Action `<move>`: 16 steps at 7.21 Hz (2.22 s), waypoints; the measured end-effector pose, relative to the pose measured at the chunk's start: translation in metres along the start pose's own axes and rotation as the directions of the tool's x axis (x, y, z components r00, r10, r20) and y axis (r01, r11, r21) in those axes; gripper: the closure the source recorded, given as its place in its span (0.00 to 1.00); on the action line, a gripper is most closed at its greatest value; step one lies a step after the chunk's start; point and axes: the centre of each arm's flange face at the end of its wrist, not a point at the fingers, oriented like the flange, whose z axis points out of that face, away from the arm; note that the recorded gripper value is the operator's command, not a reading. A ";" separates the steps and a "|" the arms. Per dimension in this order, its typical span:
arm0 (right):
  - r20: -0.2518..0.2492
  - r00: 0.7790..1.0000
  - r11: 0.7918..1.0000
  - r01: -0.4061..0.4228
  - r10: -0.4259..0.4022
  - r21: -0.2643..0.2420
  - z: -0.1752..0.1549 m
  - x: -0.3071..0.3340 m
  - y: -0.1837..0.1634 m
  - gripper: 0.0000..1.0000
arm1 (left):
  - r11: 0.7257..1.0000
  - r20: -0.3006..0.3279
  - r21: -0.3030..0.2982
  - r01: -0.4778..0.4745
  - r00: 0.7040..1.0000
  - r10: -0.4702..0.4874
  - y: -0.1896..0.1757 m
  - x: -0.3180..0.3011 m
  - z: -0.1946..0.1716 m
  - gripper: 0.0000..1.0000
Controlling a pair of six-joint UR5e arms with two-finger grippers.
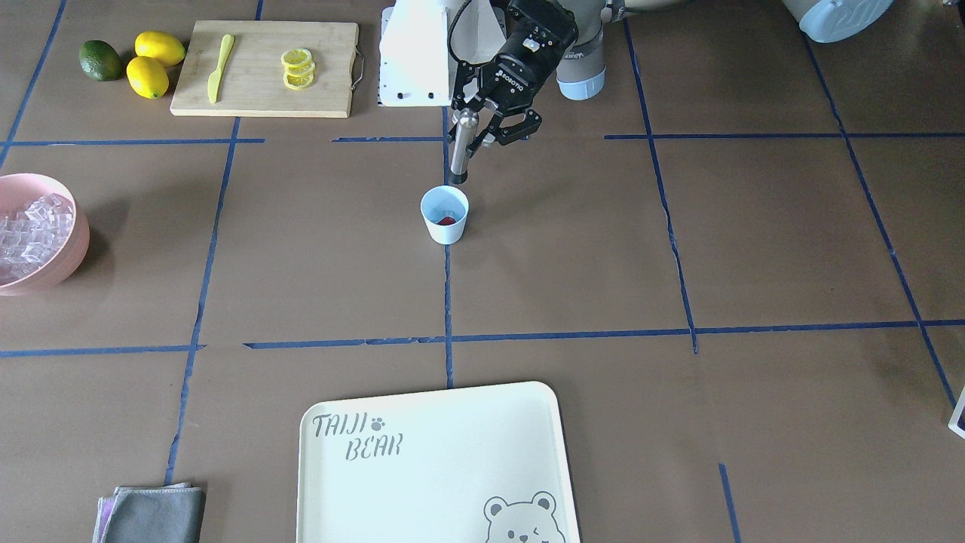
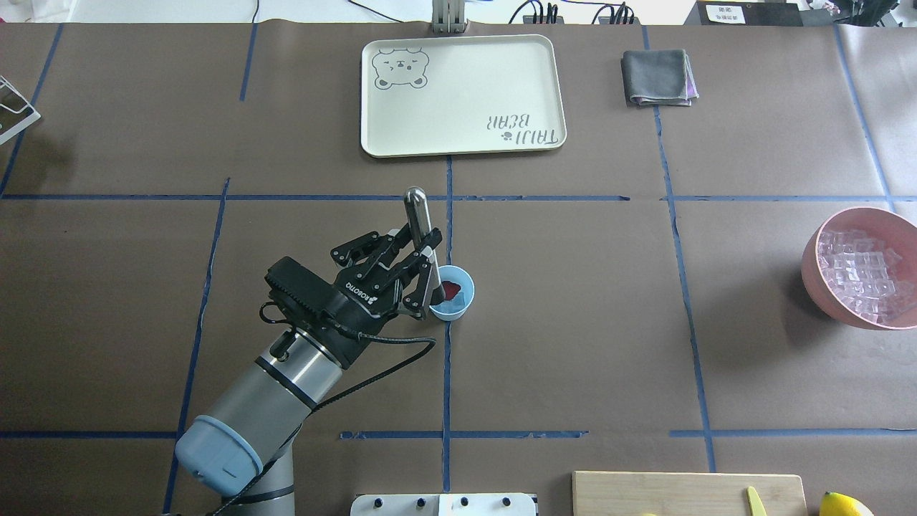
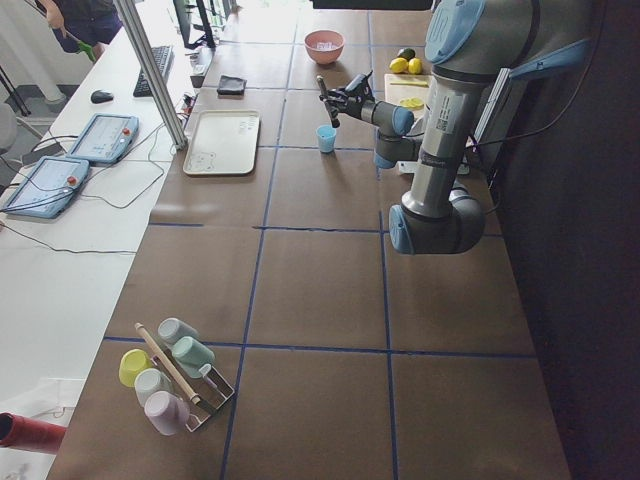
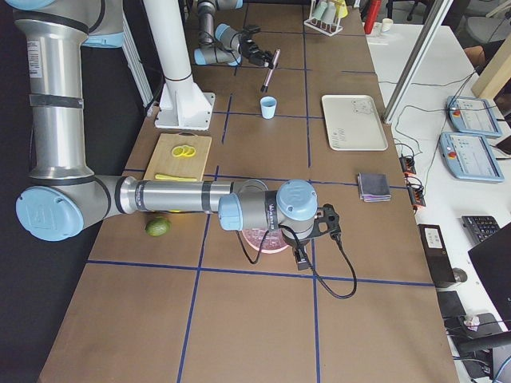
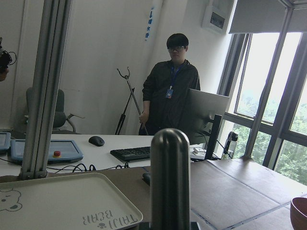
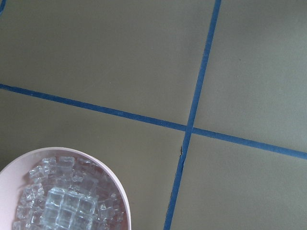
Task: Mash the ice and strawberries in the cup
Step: 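Lower the pestle into the cup and press down on the contents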
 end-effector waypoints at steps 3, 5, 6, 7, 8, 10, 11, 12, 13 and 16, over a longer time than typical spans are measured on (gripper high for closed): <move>0.001 1.000 1.000 -0.003 0.003 -0.003 0.002 0.002 0.001 0.01 | 1.000 0.006 0.010 -0.001 1.000 0.001 0.017 -0.006 0.012 1.00; 0.002 1.000 1.000 -0.004 0.004 -0.003 0.003 0.003 0.002 0.01 | 1.000 0.012 0.004 -0.010 1.000 0.010 0.031 -0.005 0.020 1.00; 0.001 1.000 1.000 -0.006 0.006 -0.005 0.003 0.003 0.002 0.01 | 1.000 0.018 -0.003 -0.018 1.000 0.018 0.037 -0.006 0.023 1.00; 0.001 1.000 1.000 -0.007 0.007 -0.006 0.003 0.003 0.002 0.01 | 1.000 0.024 -0.011 -0.027 0.999 0.027 0.044 -0.008 0.024 1.00; 0.002 1.000 1.000 -0.007 0.007 -0.006 0.003 0.003 0.002 0.01 | 0.999 0.030 -0.019 -0.032 0.999 0.033 0.052 -0.009 0.024 1.00; 0.002 1.000 1.000 -0.007 0.008 -0.006 0.003 0.003 0.002 0.01 | 0.999 0.040 -0.032 -0.038 0.998 0.039 0.064 -0.007 0.022 1.00; 0.003 1.000 1.000 -0.008 0.008 -0.006 0.003 0.003 0.002 0.01 | 0.999 0.041 -0.035 -0.039 0.998 0.040 0.066 -0.007 0.022 1.00; 0.003 1.000 1.000 -0.008 0.008 -0.006 0.003 0.003 0.002 0.01 | 0.999 0.042 -0.036 -0.039 0.998 0.040 0.067 -0.007 0.022 1.00; 0.003 1.000 1.000 -0.007 0.008 -0.006 0.003 0.003 0.002 0.01 | 0.999 0.041 -0.036 -0.037 0.998 0.038 0.067 -0.006 0.022 1.00; 0.002 1.000 1.000 -0.006 0.006 -0.005 0.003 0.003 0.001 0.01 | 1.000 0.010 0.011 0.007 1.000 -0.007 0.028 0.010 0.024 1.00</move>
